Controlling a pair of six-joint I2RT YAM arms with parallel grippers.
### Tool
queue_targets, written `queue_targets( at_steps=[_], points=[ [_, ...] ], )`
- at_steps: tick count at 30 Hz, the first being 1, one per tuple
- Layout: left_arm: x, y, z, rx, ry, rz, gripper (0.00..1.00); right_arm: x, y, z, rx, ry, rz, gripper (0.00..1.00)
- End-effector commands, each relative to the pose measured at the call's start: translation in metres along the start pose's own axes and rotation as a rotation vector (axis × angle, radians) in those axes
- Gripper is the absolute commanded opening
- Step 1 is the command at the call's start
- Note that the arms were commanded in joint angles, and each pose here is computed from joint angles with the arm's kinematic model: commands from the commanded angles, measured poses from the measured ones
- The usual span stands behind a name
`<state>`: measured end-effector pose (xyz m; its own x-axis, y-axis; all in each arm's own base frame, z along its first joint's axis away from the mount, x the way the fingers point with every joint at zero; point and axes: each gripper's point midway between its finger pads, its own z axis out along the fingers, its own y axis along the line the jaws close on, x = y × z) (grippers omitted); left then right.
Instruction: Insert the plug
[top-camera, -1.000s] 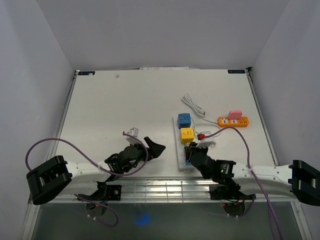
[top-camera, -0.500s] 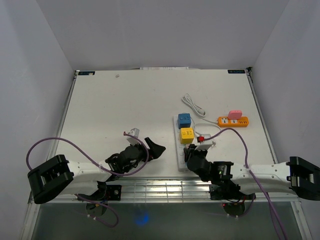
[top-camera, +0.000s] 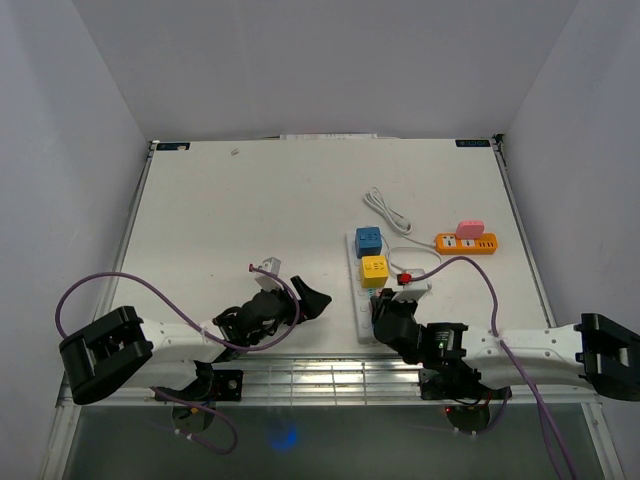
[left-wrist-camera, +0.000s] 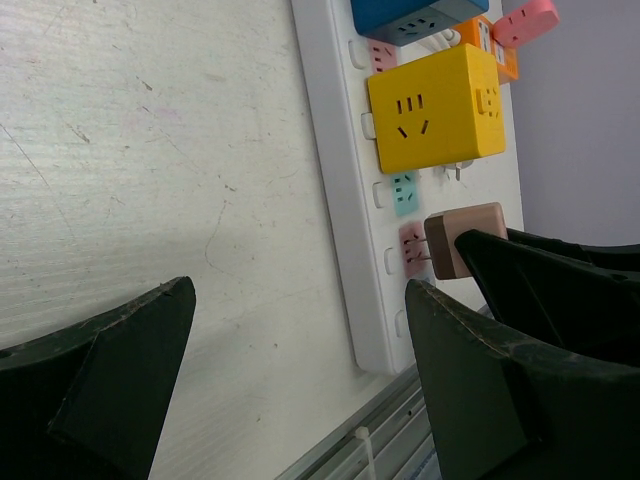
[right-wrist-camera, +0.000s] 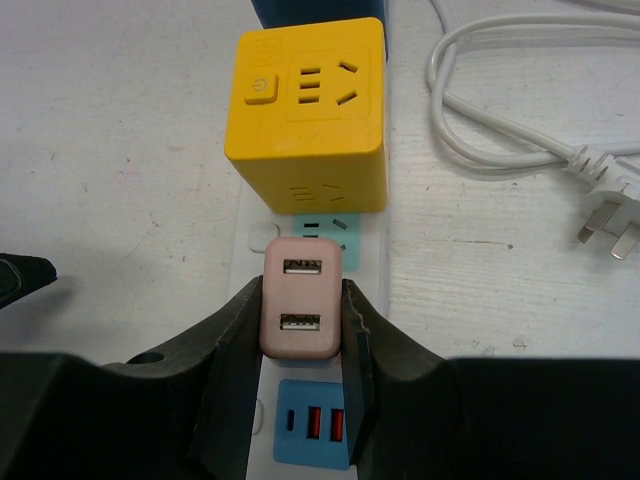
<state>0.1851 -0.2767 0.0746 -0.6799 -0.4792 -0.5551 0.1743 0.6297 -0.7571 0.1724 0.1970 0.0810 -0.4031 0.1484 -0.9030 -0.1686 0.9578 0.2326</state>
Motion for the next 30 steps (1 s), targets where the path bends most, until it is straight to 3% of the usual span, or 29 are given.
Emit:
queue_targets(
  at_steps=[1, 30],
  points=[
    [-0.007, -0.013, 0.003, 0.028, -0.016, -0.002, 0.97, -0.001, -0.003, 0.002, 0.034, -0.014, -0.007, 0.08],
    [-0.004, -0.011, 0.005, 0.022, -0.006, 0.005, 0.97, 0.044, -0.024, 0.002, 0.15, -0.007, -0.213, 0.08]
  ],
)
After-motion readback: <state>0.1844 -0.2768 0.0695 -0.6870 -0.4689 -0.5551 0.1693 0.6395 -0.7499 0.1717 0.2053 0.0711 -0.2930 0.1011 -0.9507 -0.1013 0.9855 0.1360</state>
